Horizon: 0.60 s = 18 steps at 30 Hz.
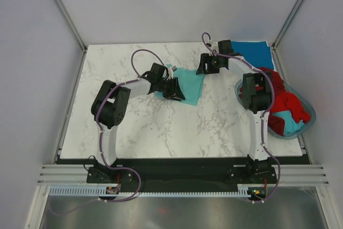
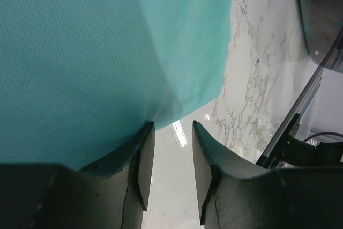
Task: Fold and stack the t-shirts
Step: Neatly place the folded tshirt to the corner
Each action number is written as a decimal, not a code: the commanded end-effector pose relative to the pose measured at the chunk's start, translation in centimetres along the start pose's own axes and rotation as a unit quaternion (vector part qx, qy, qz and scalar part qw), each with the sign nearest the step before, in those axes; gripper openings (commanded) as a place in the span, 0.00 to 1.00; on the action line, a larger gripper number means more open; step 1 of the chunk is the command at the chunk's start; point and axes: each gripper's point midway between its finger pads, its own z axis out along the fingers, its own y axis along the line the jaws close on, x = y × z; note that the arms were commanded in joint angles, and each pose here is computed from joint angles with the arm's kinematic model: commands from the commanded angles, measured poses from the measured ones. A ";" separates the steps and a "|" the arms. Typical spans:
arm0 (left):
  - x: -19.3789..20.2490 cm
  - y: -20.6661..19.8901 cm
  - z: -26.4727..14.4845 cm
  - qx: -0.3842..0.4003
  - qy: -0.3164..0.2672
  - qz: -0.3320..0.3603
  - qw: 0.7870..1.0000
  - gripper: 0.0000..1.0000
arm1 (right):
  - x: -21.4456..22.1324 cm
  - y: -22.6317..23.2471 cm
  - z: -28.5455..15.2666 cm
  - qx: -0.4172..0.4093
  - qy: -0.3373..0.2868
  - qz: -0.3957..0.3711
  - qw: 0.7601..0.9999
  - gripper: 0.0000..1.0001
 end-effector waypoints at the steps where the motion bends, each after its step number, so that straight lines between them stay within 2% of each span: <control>1: -2.6 -3.6 -2.7 0.028 -0.046 0.026 0.998 0.42 | 1.7 -0.5 0.7 -0.021 0.037 -0.021 0.999 0.72; 4: -3.3 -5.7 -4.6 0.054 -0.056 0.031 0.996 0.42 | 2.3 -0.7 0.7 -0.023 0.051 -0.018 0.998 0.72; 9: -4.2 -7.0 -7.8 0.066 -0.082 0.033 0.994 0.43 | 3.1 -0.8 0.7 -0.037 0.069 -0.033 0.996 0.71; 14: -3.3 -3.7 -9.7 0.030 -0.086 -0.024 0.996 0.43 | 3.5 0.0 0.8 -0.064 0.074 -0.031 0.995 0.66; 18: -2.3 0.8 -9.7 -0.049 -0.094 -0.056 0.993 0.43 | 4.0 0.1 1.0 -0.069 0.080 -0.030 0.994 0.63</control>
